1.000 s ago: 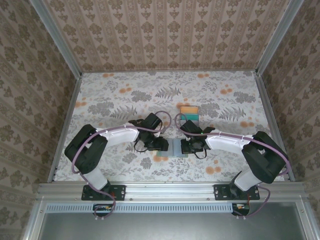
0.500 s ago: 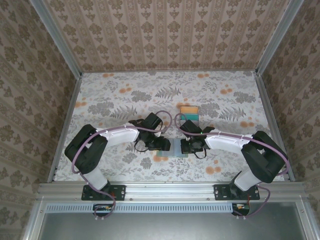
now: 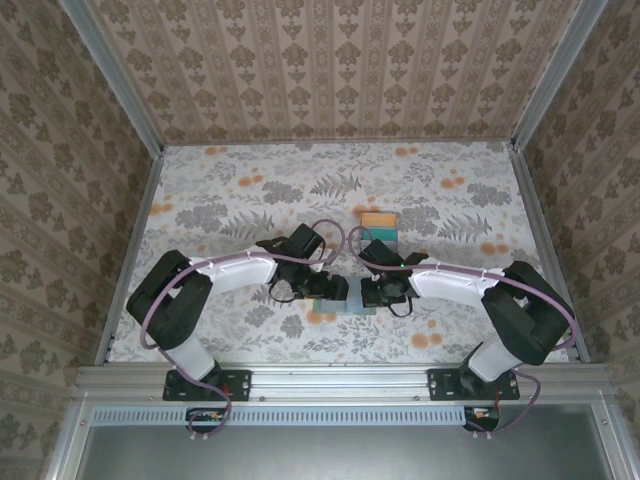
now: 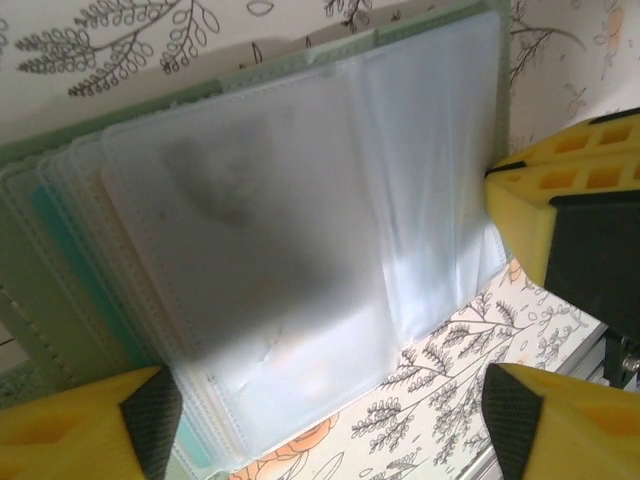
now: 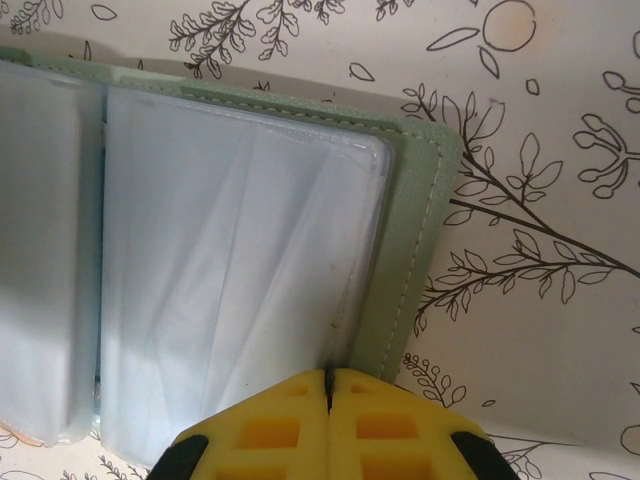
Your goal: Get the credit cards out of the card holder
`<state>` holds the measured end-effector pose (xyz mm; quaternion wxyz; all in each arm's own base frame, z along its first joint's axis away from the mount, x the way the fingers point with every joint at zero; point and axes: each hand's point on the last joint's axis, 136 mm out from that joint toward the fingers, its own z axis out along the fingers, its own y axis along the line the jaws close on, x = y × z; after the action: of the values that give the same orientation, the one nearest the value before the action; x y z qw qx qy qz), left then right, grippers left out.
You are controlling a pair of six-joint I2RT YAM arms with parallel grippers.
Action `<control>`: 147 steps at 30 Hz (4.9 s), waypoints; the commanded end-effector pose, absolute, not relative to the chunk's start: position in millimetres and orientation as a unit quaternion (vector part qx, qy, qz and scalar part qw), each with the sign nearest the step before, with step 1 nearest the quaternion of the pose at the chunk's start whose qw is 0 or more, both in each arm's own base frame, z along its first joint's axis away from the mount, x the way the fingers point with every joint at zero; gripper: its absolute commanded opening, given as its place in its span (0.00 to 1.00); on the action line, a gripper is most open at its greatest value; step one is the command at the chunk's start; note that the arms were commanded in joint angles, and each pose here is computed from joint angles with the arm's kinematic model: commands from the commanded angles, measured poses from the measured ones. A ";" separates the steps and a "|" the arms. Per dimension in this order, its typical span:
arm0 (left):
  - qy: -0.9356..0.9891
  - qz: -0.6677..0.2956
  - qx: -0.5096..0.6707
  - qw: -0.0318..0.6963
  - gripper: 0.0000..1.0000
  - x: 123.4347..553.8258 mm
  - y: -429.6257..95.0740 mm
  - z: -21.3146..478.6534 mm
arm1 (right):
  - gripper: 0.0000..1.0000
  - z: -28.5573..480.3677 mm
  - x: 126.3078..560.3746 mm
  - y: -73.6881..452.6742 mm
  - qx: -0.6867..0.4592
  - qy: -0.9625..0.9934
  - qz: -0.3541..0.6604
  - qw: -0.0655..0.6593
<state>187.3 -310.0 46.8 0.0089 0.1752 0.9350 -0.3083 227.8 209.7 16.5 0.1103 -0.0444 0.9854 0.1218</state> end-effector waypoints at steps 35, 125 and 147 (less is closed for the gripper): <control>0.929 -0.322 0.183 0.023 0.82 191.6 -312.3 58.4 | 0.01 -9.7 209.3 209.2 -0.049 0.991 0.102 0.071; 0.880 -0.399 0.256 0.019 0.75 189.6 -377.0 99.5 | 0.03 53.3 226.7 153.3 0.061 0.971 0.107 0.206; 0.924 -0.351 0.149 0.044 0.53 209.9 -307.7 75.3 | 0.12 91.4 248.6 218.0 0.012 0.954 0.221 0.201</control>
<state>206.3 -322.9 79.4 0.0322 0.1703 0.9148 -0.3648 243.4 190.9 81.4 0.2079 0.0348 0.9611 0.1783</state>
